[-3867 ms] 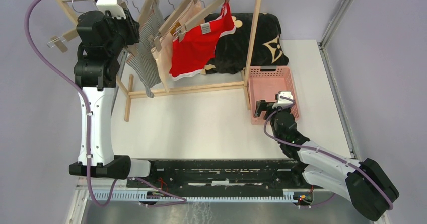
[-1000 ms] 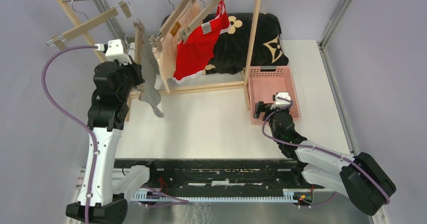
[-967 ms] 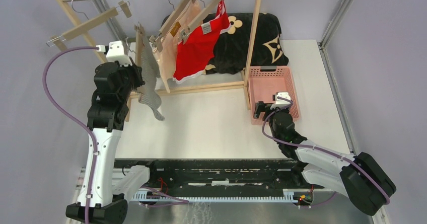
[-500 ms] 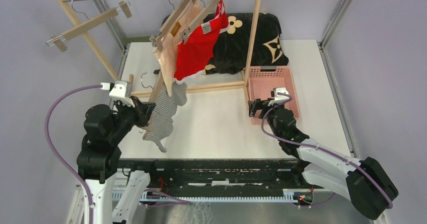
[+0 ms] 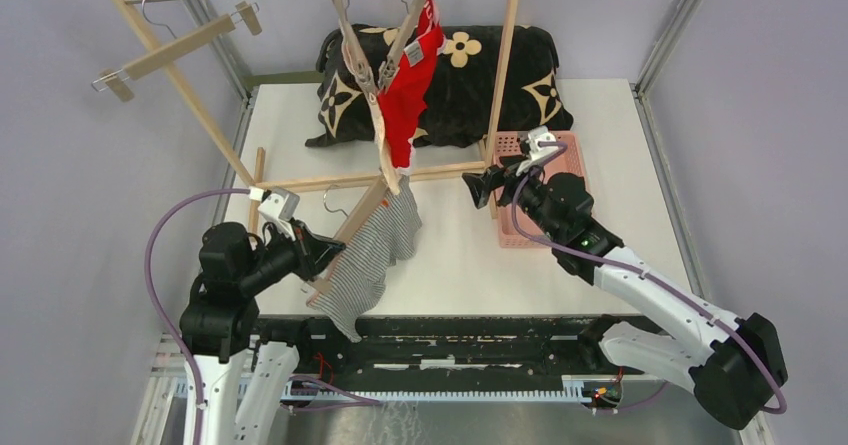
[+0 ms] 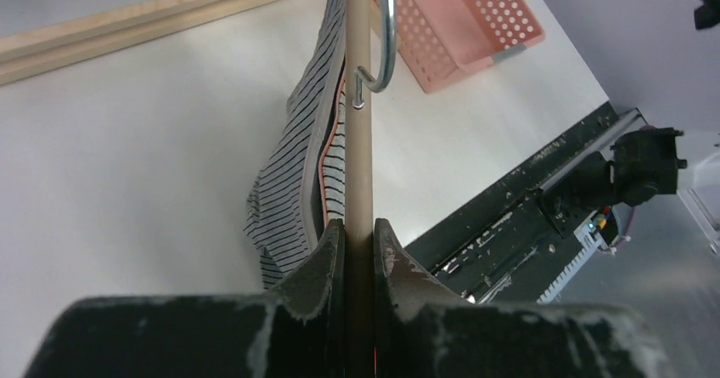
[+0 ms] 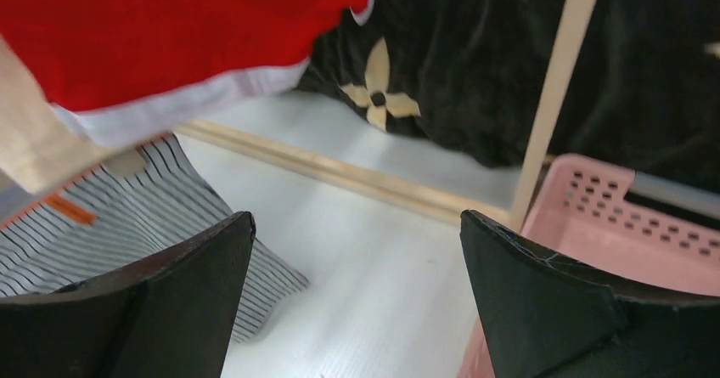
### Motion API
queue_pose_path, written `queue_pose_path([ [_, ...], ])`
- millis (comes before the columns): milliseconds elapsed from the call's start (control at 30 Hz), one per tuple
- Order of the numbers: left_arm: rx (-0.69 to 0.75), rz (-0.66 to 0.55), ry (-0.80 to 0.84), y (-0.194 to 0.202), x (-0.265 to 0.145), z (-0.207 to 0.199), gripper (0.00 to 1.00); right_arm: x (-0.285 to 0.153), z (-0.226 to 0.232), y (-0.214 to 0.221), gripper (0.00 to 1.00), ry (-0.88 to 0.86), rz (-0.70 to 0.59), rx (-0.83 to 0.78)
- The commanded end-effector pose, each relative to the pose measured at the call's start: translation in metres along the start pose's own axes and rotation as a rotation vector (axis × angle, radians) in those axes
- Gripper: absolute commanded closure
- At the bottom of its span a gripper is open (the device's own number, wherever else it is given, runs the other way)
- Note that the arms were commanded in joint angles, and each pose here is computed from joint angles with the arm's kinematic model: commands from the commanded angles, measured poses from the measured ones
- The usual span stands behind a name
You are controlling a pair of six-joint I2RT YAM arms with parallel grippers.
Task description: Remove the underwear clipped to the hanger
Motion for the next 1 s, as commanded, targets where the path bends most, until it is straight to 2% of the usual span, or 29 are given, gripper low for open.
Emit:
queue_pose_path([
  [0, 0.078, -0.094, 0.164, -0.009, -0.005, -0.015, 0.97, 0.009, 0.015, -0.039, 0.0, -0.111, -0.034, -0.069],
  [133, 0.102, -0.105, 0.284, -0.008, -0.001, -0.02, 0.97, 0.018, 0.03, -0.057, 0.0, -0.255, 0.007, -0.111],
  [267, 0.132, -0.172, 0.442, -0.006, 0.011, -0.02, 0.97, 0.013, 0.041, -0.076, 0.0, -0.377, -0.012, -0.143],
  [367, 0.142, -0.208, 0.466, -0.007, 0.017, -0.018, 0.97, 0.002, 0.044, -0.097, 0.0, -0.436, -0.04, -0.179],
  [533, 0.173, -0.202, 0.532, -0.011, 0.017, -0.02, 0.97, -0.026, 0.047, -0.123, 0.0, -0.477, -0.081, -0.216],
  [733, 0.223, -0.219, 0.591, -0.012, 0.005, -0.03, 0.97, -0.065, 0.05, -0.135, 0.0, -0.511, -0.184, -0.219],
  [967, 0.307, -0.227, 0.633, -0.025, 0.006, -0.032, 0.97, -0.068, 0.06, -0.139, 0.0, -0.622, -0.19, -0.189],
])
Point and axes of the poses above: each gripper's point midway between its finger pads, its own x axis out along the fingers, its own z axis along the line the jaws close on, y = z × x, the point moved 10 cm from there along -x, back along the fingers, and after that the axes turned 2 degrees about x, right-handed, at the moved point
